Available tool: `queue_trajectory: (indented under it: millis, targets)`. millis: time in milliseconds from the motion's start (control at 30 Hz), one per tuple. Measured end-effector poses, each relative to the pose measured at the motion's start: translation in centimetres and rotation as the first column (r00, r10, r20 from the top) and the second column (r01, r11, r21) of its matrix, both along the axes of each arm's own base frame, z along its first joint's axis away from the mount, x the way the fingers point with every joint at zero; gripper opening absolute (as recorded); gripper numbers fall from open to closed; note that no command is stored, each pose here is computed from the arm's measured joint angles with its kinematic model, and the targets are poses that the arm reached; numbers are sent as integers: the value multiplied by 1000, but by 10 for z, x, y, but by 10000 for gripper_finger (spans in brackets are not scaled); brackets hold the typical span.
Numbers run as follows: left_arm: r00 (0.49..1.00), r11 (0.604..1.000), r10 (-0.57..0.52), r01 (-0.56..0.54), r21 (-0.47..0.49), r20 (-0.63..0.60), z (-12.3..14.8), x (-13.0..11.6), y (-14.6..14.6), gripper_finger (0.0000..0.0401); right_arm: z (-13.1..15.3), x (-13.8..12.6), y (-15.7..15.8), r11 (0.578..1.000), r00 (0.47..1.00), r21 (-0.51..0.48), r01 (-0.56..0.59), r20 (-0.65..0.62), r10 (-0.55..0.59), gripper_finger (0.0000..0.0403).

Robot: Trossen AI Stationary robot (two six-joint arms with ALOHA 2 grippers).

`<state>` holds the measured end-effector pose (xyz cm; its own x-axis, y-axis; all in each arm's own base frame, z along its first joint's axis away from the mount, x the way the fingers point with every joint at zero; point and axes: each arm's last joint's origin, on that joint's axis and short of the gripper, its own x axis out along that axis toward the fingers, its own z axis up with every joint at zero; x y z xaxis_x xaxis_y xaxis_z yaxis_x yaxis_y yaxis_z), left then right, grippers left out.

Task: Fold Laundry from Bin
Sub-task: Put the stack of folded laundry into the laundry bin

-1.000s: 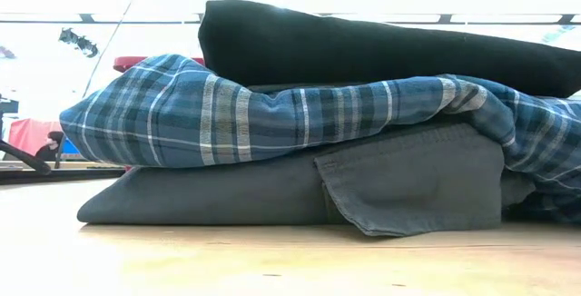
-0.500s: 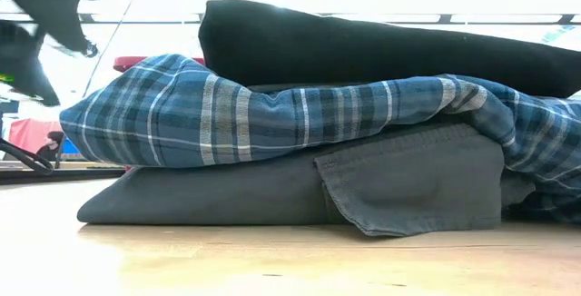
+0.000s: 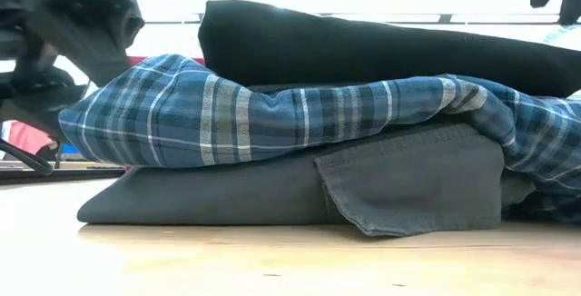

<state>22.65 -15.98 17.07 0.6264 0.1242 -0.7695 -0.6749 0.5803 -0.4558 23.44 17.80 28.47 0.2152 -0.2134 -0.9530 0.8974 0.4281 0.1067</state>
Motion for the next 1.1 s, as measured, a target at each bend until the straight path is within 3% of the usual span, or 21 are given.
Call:
queue_trajectory:
  millis: [133,300,567,700,833,1100]
  targets:
    - [1000,999,20,-20,-38,12,1,7,6,370,-20,2,-20,991,992,125,-41,125,25,194]
    - [999,990,-34,32,-136,-9,2,12,5,370,-62,-12,-49,964,943,265,-17,324,-72,193]
    - [1000,988,0,-3,-152,-17,0,11,6,370,-119,-41,-69,865,823,495,-84,524,-220,262]
    - [998,981,55,-61,-183,-36,-7,2,12,371,-130,-52,-71,845,809,527,-88,533,-248,312]
    - [995,967,94,-95,-238,-14,-12,-4,25,379,-134,-56,-72,852,816,516,-91,529,-233,345]
    - [956,940,122,-24,-341,267,-33,-3,52,399,-137,-54,-78,895,782,436,-94,589,-204,349]
